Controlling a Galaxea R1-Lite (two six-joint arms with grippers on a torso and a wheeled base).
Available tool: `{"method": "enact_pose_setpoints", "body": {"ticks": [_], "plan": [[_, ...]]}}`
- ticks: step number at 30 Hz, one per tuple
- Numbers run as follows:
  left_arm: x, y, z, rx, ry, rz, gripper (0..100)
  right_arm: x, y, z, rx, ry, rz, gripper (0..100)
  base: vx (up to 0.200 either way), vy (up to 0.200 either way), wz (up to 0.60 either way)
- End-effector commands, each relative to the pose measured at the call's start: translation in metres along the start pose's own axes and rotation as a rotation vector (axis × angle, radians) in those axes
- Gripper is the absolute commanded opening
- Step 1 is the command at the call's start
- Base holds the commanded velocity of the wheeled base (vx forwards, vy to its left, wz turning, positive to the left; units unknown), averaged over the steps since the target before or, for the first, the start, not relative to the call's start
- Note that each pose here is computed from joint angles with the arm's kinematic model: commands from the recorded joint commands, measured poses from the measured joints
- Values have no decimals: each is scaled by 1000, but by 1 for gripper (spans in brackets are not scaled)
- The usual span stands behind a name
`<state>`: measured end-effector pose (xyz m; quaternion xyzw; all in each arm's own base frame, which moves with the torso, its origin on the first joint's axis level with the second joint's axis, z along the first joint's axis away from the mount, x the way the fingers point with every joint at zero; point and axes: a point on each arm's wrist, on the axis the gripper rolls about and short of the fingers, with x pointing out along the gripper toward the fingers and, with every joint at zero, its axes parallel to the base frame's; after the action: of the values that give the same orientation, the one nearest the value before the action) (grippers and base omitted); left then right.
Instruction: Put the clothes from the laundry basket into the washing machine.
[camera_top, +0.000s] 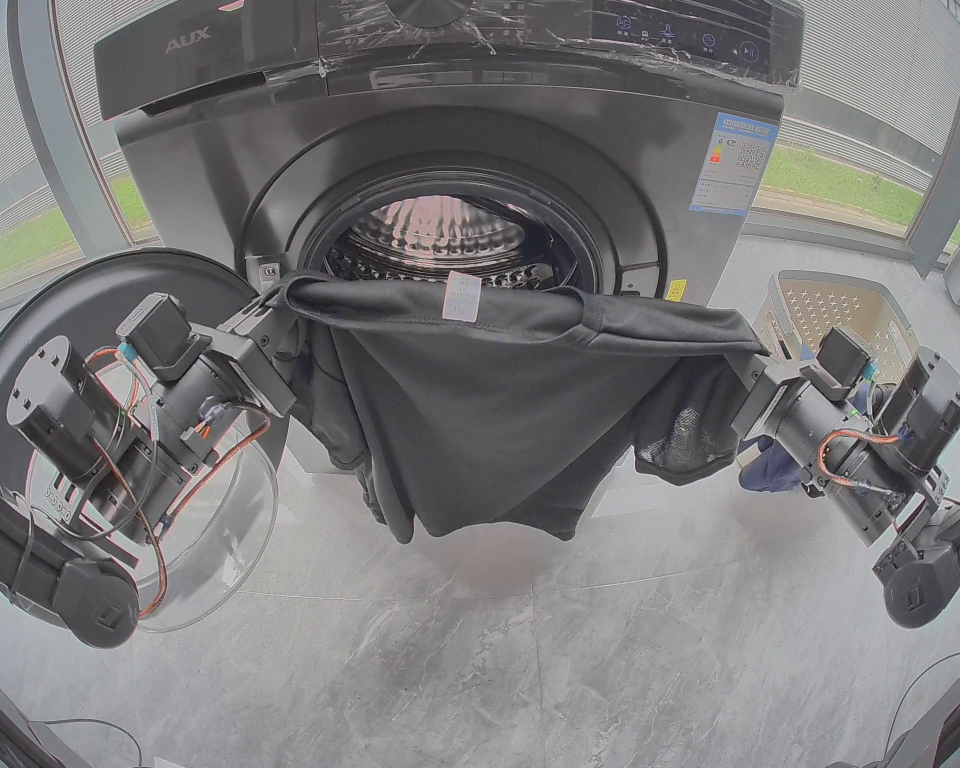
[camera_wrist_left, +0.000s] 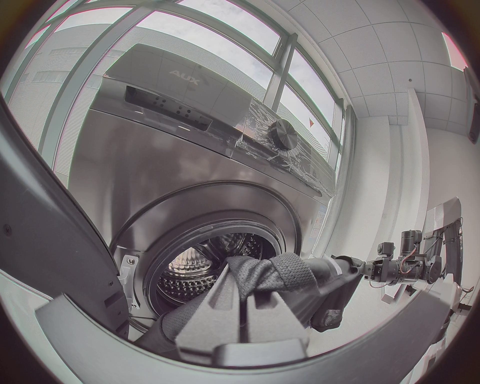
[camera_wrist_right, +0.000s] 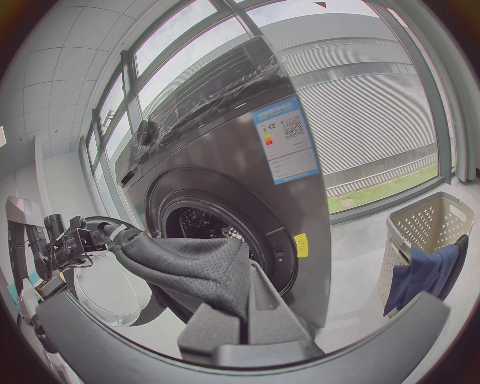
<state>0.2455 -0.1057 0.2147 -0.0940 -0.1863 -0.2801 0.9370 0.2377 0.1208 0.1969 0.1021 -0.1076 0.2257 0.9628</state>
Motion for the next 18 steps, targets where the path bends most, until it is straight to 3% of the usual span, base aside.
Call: {"method": "enact_pose_setpoints", "body": {"ticks": [1,18], "plan": [[0,0,2,1,-9,-1,0,-1,-4,7,-5,-22,-13,0,0,0,0],[-1,0,1,0,-2,-3,0,-2,-9,14,-16,-44,-32,0,0,0,0]]}}
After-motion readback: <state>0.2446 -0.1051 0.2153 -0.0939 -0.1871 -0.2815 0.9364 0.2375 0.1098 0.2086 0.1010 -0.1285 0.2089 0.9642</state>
